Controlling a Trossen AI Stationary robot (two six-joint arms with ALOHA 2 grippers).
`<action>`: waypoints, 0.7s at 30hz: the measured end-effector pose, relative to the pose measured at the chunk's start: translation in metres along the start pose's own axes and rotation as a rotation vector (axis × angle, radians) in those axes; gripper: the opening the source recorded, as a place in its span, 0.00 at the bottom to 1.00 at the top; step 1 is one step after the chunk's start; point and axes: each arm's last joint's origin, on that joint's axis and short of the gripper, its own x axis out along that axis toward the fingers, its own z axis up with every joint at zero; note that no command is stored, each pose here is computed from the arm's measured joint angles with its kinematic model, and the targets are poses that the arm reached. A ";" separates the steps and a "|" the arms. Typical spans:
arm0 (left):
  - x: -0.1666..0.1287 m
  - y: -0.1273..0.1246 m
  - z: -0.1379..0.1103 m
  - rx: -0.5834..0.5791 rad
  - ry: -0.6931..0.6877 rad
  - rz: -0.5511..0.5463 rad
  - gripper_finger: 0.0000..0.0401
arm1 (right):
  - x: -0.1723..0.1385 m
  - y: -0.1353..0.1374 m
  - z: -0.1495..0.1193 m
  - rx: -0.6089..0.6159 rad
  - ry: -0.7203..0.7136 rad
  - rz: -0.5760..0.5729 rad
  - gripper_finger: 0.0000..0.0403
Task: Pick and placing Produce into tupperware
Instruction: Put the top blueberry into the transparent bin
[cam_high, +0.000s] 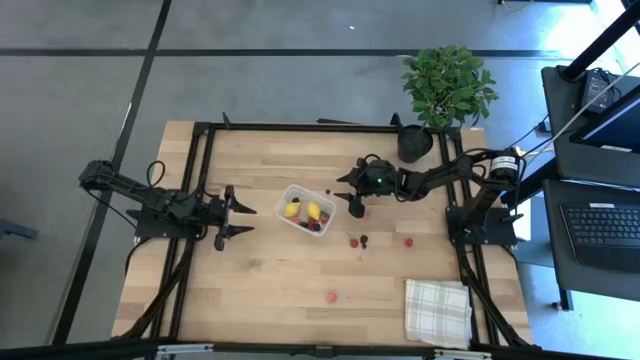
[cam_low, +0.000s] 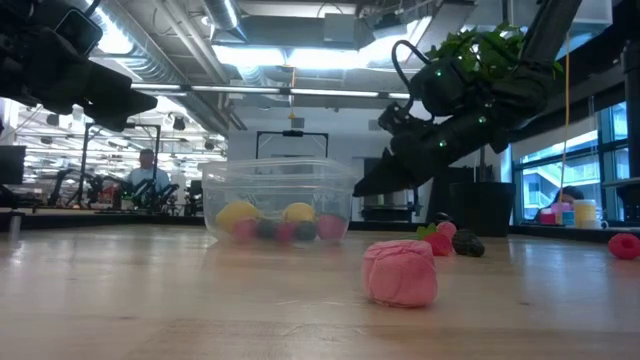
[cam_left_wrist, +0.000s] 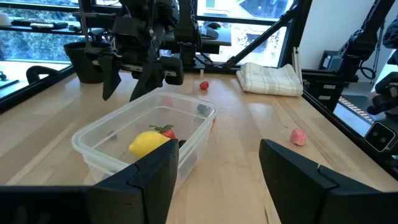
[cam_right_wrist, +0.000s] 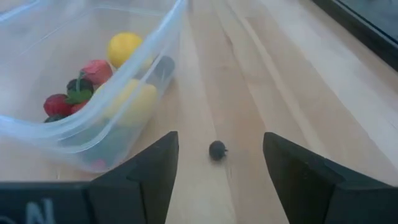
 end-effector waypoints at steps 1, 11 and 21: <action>0.000 0.000 0.000 0.000 0.000 0.000 0.54 | 0.000 0.000 0.001 0.000 -0.006 0.001 0.59; 0.000 0.000 0.000 0.000 0.000 0.000 0.54 | 0.000 -0.002 0.000 0.023 0.005 -0.092 0.59; 0.000 0.000 0.000 -0.001 -0.002 0.000 0.54 | 0.017 -0.001 -0.018 0.028 -0.024 -0.090 0.59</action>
